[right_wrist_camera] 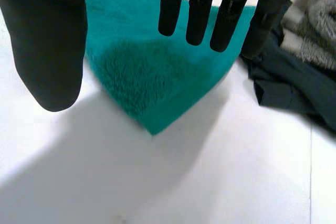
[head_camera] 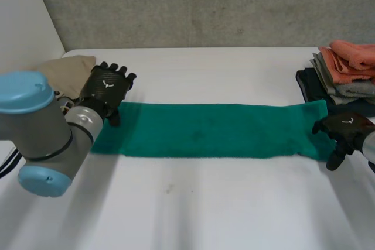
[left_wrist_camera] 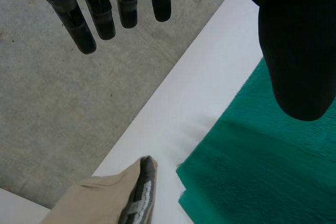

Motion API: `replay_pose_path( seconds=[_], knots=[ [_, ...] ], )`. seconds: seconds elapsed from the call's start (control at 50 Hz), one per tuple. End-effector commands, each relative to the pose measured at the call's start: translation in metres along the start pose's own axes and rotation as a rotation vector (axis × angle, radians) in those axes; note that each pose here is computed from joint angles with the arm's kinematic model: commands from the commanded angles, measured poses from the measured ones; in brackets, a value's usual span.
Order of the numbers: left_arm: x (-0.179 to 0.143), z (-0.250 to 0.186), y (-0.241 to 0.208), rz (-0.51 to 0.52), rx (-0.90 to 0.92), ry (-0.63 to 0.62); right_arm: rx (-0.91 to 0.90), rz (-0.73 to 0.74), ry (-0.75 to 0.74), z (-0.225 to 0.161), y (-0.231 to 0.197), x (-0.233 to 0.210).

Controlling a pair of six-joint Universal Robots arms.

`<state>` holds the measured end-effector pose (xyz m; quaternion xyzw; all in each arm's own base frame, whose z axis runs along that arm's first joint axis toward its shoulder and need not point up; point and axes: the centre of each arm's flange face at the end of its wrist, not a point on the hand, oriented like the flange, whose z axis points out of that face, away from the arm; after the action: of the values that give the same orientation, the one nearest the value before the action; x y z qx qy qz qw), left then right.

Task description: Fold the laundry.

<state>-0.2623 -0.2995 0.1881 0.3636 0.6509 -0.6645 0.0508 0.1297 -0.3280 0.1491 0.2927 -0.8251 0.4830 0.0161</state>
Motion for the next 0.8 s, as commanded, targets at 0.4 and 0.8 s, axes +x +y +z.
replay_pose_path(
  seconds=[0.4,0.8],
  knots=[
    [-0.001,-0.011,-0.004,0.000,0.037,-0.023,0.050,-0.159,0.350,-0.004,0.017,0.105],
    [-0.013,-0.037,-0.015,-0.002,0.054,-0.053,0.553,-0.761,0.052,-0.018,-0.110,-0.074]
  ],
)
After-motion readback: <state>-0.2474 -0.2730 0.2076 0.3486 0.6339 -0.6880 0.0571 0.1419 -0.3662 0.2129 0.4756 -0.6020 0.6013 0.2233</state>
